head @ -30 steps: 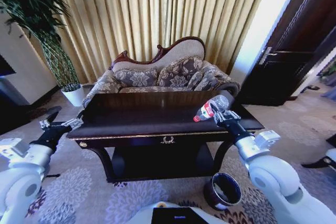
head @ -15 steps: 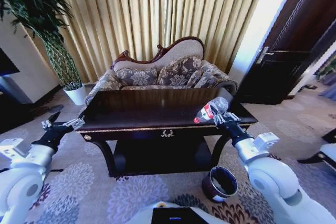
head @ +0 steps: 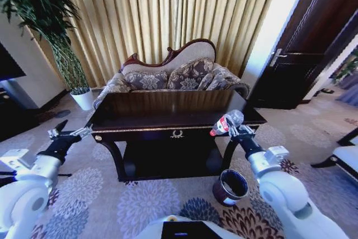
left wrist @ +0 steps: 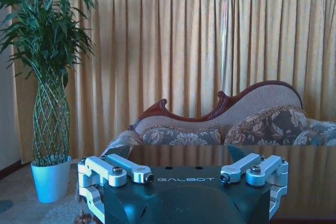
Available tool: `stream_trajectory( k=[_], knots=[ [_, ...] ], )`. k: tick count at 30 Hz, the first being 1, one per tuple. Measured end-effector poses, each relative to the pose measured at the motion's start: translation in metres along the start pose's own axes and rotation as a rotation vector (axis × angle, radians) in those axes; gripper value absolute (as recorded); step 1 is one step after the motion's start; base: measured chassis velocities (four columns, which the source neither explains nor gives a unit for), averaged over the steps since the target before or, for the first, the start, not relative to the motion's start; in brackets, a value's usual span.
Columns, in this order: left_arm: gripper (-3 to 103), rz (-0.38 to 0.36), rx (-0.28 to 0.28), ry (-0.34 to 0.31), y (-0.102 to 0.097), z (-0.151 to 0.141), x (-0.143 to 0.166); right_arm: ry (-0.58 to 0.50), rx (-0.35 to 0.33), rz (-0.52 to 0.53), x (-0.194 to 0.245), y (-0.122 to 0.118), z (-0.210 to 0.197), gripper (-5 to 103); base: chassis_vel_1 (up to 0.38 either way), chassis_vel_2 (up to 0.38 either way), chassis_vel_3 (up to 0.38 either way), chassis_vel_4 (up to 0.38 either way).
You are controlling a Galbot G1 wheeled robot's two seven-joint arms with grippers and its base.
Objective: Move to the front of the table and place the trash on the table into the trash bin.
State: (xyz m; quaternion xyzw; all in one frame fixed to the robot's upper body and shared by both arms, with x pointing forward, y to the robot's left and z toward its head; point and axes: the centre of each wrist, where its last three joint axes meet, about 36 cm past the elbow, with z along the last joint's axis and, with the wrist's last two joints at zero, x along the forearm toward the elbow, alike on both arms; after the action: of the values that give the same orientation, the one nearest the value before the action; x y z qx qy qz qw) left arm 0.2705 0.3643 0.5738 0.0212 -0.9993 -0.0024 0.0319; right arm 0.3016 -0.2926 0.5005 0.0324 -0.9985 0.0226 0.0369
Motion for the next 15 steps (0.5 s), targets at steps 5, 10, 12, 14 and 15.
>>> stream_trajectory(
  k=[5, 10, 12, 14, 15],
  knots=[
    [100, 0.002, 0.013, 0.012, -0.006, 0.007, 0.002, 0.119, -0.018, 0.06, -0.016, -0.02, 0.049, 25, 0.018, -0.011, -0.025, 0.016],
    [100, 0.009, 0.014, 0.01, -0.009, 0.006, 0.004, 0.227, -0.024, 0.119, -0.027, -0.039, 0.098, 25, 0.0, 0.0, 0.0, 0.0],
    [100, 0.011, 0.013, 0.013, -0.009, 0.007, 0.004, 0.274, -0.007, 0.156, -0.037, -0.051, 0.125, 25, 0.0, 0.0, 0.0, 0.0],
    [100, 0.012, 0.011, 0.016, -0.009, 0.007, 0.005, 0.301, 0.007, 0.181, -0.044, -0.06, 0.142, 25, 0.0, 0.0, 0.0, 0.0],
    [100, 0.011, 0.01, 0.02, -0.008, 0.007, 0.005, 0.34, 0.024, 0.211, -0.053, -0.071, 0.164, 25, 0.0, 0.0, 0.0, 0.0]
  ],
)
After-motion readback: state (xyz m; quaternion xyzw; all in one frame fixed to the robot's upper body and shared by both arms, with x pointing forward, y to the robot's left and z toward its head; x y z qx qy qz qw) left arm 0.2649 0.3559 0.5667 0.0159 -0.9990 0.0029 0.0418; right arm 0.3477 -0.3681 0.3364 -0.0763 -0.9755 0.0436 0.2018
